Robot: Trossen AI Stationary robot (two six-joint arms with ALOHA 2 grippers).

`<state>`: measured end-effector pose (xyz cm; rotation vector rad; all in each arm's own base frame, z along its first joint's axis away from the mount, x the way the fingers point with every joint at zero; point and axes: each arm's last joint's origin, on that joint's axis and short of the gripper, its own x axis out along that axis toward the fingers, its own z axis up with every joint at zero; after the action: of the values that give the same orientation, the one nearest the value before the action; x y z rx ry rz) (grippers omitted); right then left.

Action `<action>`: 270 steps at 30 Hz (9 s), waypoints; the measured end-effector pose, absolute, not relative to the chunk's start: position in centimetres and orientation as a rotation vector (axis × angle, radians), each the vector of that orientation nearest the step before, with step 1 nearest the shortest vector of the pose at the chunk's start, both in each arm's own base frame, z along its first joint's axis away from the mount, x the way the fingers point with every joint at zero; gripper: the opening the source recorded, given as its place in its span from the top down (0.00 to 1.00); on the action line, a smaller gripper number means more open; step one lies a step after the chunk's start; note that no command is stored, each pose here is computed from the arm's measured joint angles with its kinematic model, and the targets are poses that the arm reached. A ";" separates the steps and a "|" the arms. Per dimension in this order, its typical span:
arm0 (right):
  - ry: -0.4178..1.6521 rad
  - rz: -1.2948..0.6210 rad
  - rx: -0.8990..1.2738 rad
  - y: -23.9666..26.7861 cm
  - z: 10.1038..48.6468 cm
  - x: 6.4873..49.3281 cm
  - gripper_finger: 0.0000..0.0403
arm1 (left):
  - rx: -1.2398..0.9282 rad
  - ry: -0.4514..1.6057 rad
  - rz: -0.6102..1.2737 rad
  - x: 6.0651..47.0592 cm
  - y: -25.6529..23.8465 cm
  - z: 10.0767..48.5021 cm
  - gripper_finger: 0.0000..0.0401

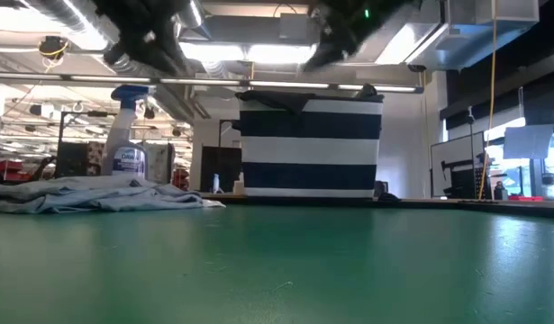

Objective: Fold Laundry from Bin
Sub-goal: Fold the green shirt

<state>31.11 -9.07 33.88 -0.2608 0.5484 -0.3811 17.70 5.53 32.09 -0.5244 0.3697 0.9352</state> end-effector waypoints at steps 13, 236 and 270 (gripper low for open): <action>0.198 -1.102 -0.064 -20.2 42.2 25.5 0.55 | -0.278 0.460 0.933 16.8 6.7 33.1 0.54; 1.209 -0.249 -0.140 6.9 17.6 27.7 0.49 | -0.659 0.798 0.526 31.1 -9.4 24.1 0.54; 0.958 -0.385 -0.009 6.7 19.7 27.8 0.49 | -0.062 0.893 0.134 35.9 7.3 23.5 0.97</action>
<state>27.79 6.65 19.71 -0.0091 0.9583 -0.3855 35.89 7.26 23.53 -0.0622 0.8933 0.1344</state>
